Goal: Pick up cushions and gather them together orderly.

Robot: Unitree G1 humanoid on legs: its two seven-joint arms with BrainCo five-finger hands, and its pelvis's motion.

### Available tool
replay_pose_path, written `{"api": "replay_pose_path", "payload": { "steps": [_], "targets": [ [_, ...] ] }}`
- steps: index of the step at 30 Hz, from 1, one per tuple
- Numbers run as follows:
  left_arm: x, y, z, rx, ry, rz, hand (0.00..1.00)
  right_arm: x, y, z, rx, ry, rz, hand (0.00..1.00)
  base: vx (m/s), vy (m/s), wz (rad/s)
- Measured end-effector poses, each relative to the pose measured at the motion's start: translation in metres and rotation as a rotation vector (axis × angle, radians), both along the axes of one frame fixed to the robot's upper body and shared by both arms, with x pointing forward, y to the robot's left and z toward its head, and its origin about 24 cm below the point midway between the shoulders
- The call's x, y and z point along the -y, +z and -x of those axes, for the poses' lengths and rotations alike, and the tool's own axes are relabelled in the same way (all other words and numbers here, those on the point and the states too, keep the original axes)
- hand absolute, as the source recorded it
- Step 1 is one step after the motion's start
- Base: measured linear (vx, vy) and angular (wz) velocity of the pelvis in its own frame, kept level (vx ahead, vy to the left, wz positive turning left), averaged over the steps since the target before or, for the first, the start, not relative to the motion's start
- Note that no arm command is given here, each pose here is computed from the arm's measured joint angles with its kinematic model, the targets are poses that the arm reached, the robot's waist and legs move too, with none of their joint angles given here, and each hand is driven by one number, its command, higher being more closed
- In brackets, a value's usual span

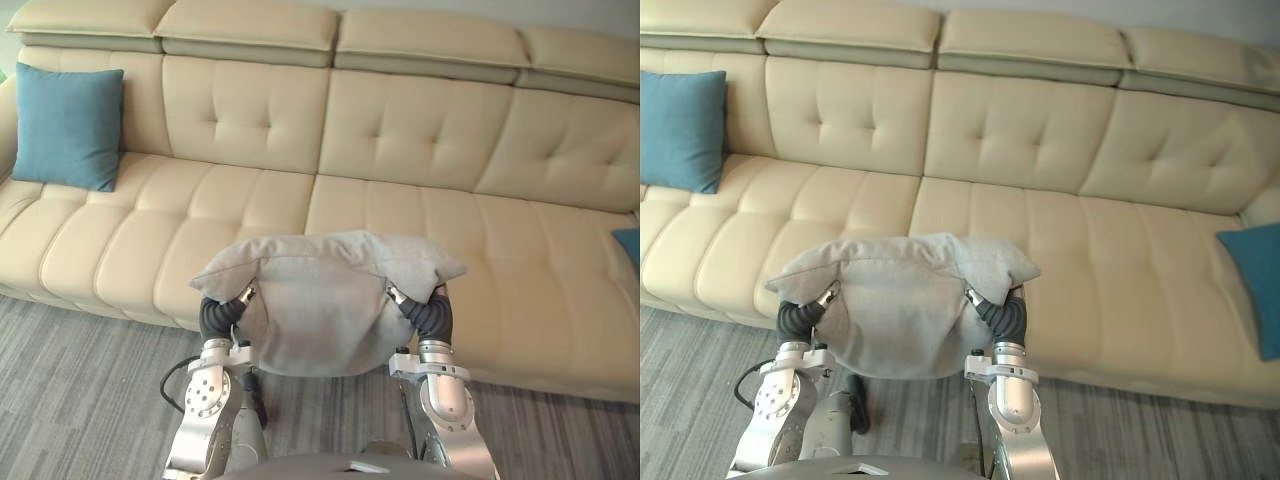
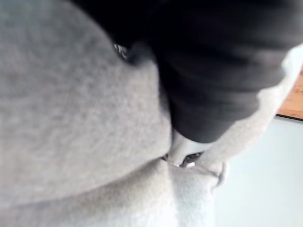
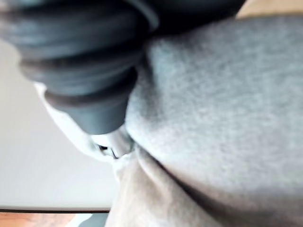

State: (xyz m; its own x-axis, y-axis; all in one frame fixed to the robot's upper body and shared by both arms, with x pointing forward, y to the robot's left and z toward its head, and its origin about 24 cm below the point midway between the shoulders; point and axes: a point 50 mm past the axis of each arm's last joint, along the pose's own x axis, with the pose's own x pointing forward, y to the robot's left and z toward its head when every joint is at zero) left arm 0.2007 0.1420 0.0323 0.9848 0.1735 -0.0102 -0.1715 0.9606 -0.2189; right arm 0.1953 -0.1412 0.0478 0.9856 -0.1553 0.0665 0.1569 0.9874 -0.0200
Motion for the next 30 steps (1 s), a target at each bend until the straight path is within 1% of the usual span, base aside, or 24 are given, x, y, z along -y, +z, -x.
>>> {"api": "replay_pose_path", "payload": {
  "steps": [5, 12, 17, 25, 30],
  "targets": [
    [-0.009, -0.003, -0.001, -0.017, -0.008, -0.053, 1.0, -0.005, -0.017, -0.008, -0.067, 0.041, 0.0, 1.0, 0.24, 0.208, -0.39],
    [-0.012, -0.006, 0.001, -0.028, -0.021, -0.064, 1.0, -0.009, -0.019, -0.006, -0.078, 0.04, -0.023, 1.0, 0.18, -0.092, -0.18],
    [0.002, -0.015, -0.001, -0.063, -0.029, 0.005, 1.0, 0.005, -0.016, -0.01, -0.064, 0.031, 0.036, 1.0, 0.1, -0.1, -0.14],
    [0.005, 0.0, -0.017, 0.009, -0.03, 0.019, 1.0, 0.005, 0.007, -0.017, 0.04, 0.022, 0.028, 1.0, 0.03, -0.027, 0.03],
    [0.01, 0.026, -0.047, 0.121, -0.002, 0.015, 1.0, 0.001, 0.036, -0.041, 0.171, 0.012, 0.02, 1.0, -0.03, -0.003, -0.08]
  ]
}}
